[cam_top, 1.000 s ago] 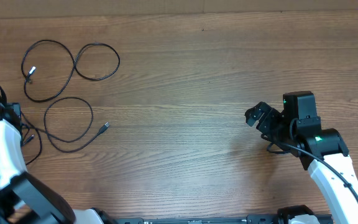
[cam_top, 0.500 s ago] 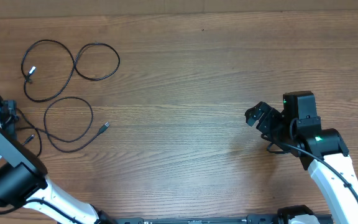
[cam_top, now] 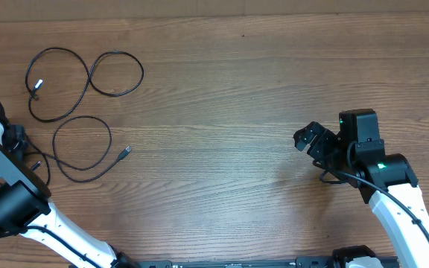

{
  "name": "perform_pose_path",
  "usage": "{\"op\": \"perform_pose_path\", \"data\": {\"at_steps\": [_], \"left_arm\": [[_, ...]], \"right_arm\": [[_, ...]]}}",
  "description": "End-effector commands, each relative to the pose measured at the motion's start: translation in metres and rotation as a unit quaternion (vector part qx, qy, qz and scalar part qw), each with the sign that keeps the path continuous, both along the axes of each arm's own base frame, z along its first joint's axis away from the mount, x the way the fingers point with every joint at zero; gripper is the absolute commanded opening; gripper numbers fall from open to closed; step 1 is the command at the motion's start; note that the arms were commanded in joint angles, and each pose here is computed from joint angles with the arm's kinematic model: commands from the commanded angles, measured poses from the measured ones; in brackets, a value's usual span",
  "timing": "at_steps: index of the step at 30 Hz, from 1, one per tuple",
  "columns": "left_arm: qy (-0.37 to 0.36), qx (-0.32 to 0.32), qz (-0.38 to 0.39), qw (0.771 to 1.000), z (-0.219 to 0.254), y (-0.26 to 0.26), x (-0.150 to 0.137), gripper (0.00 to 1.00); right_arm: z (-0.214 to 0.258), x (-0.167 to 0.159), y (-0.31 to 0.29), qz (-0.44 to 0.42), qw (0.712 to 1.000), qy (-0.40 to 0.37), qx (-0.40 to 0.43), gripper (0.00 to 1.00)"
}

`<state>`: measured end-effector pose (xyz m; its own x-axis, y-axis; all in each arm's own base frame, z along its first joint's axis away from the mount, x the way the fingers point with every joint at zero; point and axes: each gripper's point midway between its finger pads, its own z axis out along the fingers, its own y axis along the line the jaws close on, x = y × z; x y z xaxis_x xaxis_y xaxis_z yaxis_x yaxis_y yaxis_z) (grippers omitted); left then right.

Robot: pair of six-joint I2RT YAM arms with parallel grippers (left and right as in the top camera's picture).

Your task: Untangle cables

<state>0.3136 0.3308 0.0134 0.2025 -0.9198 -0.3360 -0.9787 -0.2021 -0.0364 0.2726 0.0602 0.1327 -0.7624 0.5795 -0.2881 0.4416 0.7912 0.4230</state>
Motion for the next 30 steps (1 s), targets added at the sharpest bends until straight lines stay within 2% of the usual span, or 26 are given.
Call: {"op": "perform_pose_path", "data": {"at_steps": [1, 4, 10, 12, 14, 19, 23, 30], "left_arm": [[0.011, 0.006, 0.009, 1.0, -0.007, 0.007, -0.003, 0.61], [0.019, 0.003, 0.009, 1.0, -0.013, 0.006, -0.006, 0.55], [0.057, -0.009, 0.011, 0.998, -0.023, -0.001, -0.022, 0.38], [0.066, -0.011, 0.011, 0.998, -0.026, -0.003, -0.026, 0.26], [0.073, -0.016, 0.007, 0.997, -0.027, -0.005, -0.029, 0.05], [0.074, -0.012, -0.036, 0.997, -0.014, -0.001, -0.022, 0.04], [0.06, 0.004, -0.072, 0.996, 0.023, 0.009, -0.007, 0.04], [-0.026, 0.004, -0.136, 0.99, 0.097, 0.005, 0.032, 0.04]], "right_arm": [[0.009, 0.005, 0.002, 0.005, 1.0, -0.014, 0.003, 1.0], [0.009, 0.005, 0.002, 0.005, 1.0, -0.014, 0.003, 1.0], [0.009, 0.005, 0.002, 0.005, 1.0, -0.014, 0.003, 1.0], [0.009, 0.005, 0.002, 0.005, 1.0, -0.014, 0.003, 1.0], [0.009, 0.005, 0.002, 0.005, 1.0, -0.014, 0.003, 1.0], [0.009, 0.005, 0.002, 0.005, 1.0, -0.014, 0.003, 1.0], [0.009, 0.005, 0.002, 0.005, 1.0, -0.014, 0.003, 1.0], [0.009, 0.005, 0.002, 0.005, 1.0, -0.014, 0.003, 1.0]]}}
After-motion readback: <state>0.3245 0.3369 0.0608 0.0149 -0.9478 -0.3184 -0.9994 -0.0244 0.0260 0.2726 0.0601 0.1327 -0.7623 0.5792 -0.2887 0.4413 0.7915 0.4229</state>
